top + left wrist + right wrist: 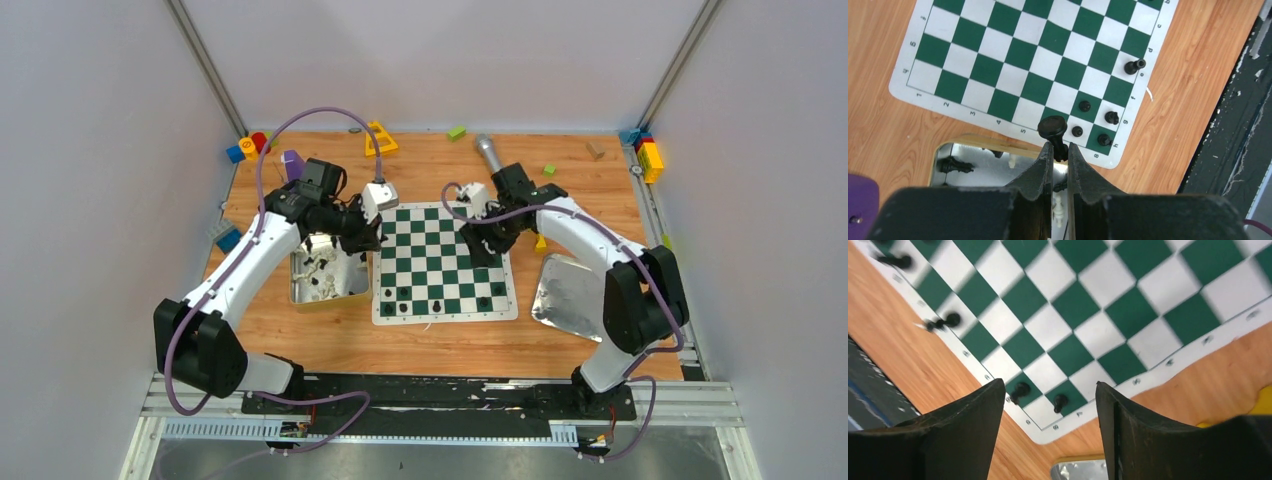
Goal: Set up the chess pieces on the board
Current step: Place the chess piece on the chessboard, then adjust the chess piece.
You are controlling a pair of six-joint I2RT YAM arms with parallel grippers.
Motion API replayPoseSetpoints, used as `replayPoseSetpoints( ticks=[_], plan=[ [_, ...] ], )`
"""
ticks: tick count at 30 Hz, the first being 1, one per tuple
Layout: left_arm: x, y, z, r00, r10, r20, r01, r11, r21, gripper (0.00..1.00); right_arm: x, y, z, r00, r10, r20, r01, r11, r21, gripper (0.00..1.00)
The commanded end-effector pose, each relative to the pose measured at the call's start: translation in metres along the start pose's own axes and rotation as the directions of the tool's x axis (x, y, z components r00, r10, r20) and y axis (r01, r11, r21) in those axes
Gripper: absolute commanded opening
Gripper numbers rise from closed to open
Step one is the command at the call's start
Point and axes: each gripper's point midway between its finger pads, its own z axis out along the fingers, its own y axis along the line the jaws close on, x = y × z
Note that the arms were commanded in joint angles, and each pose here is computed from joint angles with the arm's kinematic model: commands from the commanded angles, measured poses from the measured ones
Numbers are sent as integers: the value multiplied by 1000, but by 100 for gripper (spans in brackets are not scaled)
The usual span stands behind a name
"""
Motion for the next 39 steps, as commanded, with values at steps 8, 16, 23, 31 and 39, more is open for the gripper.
replayPoseSetpoints(
  ticks=[8,16,23,31,39],
  plan=[
    [-64,-25,10,972,174,156,-184,982,51,17,-159,64,-107,872,131,472,127,870,-477,73],
    [-83,-30,24,970,196,144,-203,979,35,17,-176,80,-103,881,212,422,128,753,-645,74],
    [-81,-30,32,973,200,117,-204,978,29,17,-175,93,-93,896,200,397,135,728,-672,72],
    [-79,-31,38,975,201,94,-204,978,30,16,-174,101,-77,911,193,364,121,720,-683,62],
    [-80,-33,40,975,206,84,-209,977,33,16,-174,103,-64,920,188,344,103,731,-675,52]
  ],
)
